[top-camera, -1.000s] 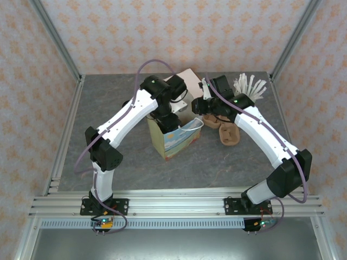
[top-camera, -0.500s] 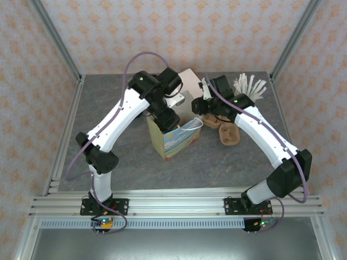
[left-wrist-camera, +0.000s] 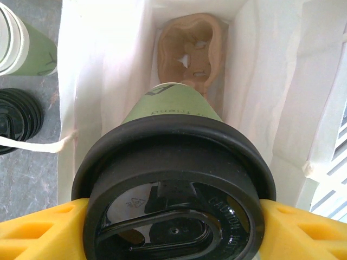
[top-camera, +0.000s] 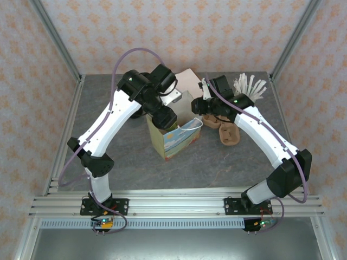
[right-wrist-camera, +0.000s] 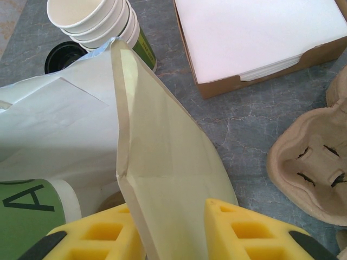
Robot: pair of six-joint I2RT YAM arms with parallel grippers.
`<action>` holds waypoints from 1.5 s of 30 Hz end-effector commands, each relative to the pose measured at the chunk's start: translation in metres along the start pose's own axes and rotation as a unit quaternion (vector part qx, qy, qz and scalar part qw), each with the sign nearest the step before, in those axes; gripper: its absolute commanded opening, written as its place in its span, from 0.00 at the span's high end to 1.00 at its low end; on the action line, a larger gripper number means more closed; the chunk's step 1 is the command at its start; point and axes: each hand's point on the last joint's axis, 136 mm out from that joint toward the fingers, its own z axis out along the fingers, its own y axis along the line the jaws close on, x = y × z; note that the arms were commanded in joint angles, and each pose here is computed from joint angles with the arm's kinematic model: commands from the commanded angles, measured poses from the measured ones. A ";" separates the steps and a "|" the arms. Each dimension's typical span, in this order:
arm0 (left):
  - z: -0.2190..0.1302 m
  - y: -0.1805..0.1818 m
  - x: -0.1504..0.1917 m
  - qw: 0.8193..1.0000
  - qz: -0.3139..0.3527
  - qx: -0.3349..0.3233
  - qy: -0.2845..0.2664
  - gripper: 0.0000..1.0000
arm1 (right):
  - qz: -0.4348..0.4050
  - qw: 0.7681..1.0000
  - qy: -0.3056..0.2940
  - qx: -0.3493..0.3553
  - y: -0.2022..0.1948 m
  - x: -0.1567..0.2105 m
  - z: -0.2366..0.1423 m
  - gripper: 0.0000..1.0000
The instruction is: Pack the takeout coffee
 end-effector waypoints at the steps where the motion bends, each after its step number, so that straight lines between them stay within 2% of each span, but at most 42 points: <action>1: 0.019 0.000 0.017 0.998 0.013 -0.004 0.062 0.27 | 0.001 1.000 -0.004 0.006 0.002 -0.005 -0.002 0.68; 5: 0.041 0.001 0.019 0.995 0.019 -0.011 0.098 0.26 | 0.000 1.000 -0.005 0.007 0.002 -0.005 -0.003 0.68; 21: 0.097 0.004 0.024 0.984 0.036 -0.008 0.175 0.27 | -0.002 1.000 -0.009 0.009 0.002 -0.008 -0.005 0.68; 45: 0.167 -0.001 0.044 0.972 0.040 0.014 0.231 0.29 | -0.001 1.000 -0.006 0.010 0.001 -0.005 -0.004 0.68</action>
